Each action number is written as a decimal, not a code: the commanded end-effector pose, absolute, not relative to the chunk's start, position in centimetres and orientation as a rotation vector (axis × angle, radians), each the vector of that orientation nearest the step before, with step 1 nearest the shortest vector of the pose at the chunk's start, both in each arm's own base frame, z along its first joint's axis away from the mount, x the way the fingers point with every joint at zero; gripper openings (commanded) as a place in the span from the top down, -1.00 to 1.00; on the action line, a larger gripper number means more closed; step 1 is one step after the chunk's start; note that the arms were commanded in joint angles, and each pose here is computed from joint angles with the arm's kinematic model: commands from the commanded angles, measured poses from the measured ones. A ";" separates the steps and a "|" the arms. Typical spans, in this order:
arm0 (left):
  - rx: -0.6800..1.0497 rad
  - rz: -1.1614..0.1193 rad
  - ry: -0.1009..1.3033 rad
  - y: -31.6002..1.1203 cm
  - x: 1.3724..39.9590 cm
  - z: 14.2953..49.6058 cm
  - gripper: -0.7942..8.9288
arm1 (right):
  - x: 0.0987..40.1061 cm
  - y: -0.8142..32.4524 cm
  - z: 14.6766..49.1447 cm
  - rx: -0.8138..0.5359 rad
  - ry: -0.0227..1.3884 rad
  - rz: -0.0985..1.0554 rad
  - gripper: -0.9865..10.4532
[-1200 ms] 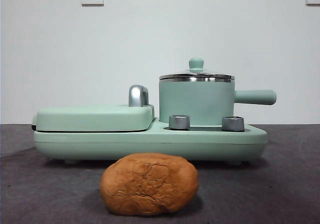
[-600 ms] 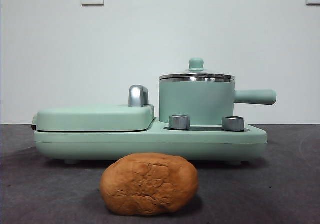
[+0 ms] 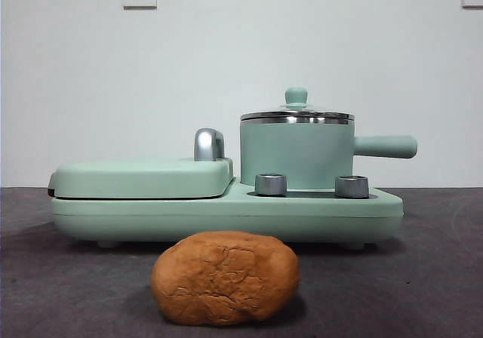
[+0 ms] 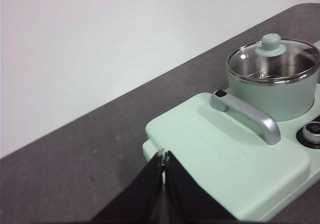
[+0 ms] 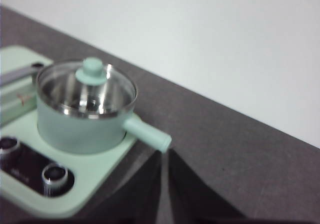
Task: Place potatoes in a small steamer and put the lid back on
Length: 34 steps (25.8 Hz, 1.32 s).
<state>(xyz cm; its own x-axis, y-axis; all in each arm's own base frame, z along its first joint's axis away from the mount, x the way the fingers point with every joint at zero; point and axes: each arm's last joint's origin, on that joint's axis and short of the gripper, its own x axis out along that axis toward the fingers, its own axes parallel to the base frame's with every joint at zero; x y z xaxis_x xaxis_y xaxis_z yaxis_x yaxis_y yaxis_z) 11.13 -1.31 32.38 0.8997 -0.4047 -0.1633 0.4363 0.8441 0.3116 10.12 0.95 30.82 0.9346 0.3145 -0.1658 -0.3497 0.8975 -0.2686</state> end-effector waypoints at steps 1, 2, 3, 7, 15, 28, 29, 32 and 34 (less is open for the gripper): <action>0.359 -0.460 0.060 -1.4 11.0 33.1 0.57 | 10.0 0.9 31.2 -0.340 0.114 0.347 0.49; 0.351 -0.461 0.061 -1.4 11.0 33.1 0.44 | 10.0 0.9 31.1 -0.339 0.122 0.348 0.42; 0.329 -0.464 0.065 -1.5 11.0 33.1 0.32 | 10.0 0.9 31.1 -0.338 0.127 0.350 0.39; 0.263 -0.471 0.080 -1.6 10.9 33.1 0.25 | 10.0 1.0 31.1 -0.333 0.129 0.350 0.39; 0.258 -0.513 0.094 -2.1 11.6 32.9 0.26 | 10.0 1.0 31.1 -0.220 0.147 0.343 0.39; 0.180 -0.613 0.057 -5.4 17.6 33.4 0.26 | 10.0 1.0 30.9 -0.175 0.172 0.341 0.39; 0.181 -0.614 0.070 -5.8 18.2 33.5 0.26 | 10.0 1.0 30.9 -0.174 0.175 0.341 0.39; 0.186 -0.633 0.091 -7.2 20.0 33.7 0.26 | 9.9 1.0 30.8 -0.172 0.186 0.342 0.39; 0.188 -0.659 0.096 -8.3 21.4 33.9 0.26 | 9.9 1.0 30.7 -0.171 0.196 0.343 0.39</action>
<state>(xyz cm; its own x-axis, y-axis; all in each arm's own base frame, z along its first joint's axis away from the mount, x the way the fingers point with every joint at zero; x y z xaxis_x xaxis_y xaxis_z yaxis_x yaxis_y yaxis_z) 20.74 -7.85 33.32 0.7893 -0.5912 -0.1657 0.6123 0.7776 0.1428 9.98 0.95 30.14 0.9200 0.3145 -0.2339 -0.3525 0.9247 -0.1434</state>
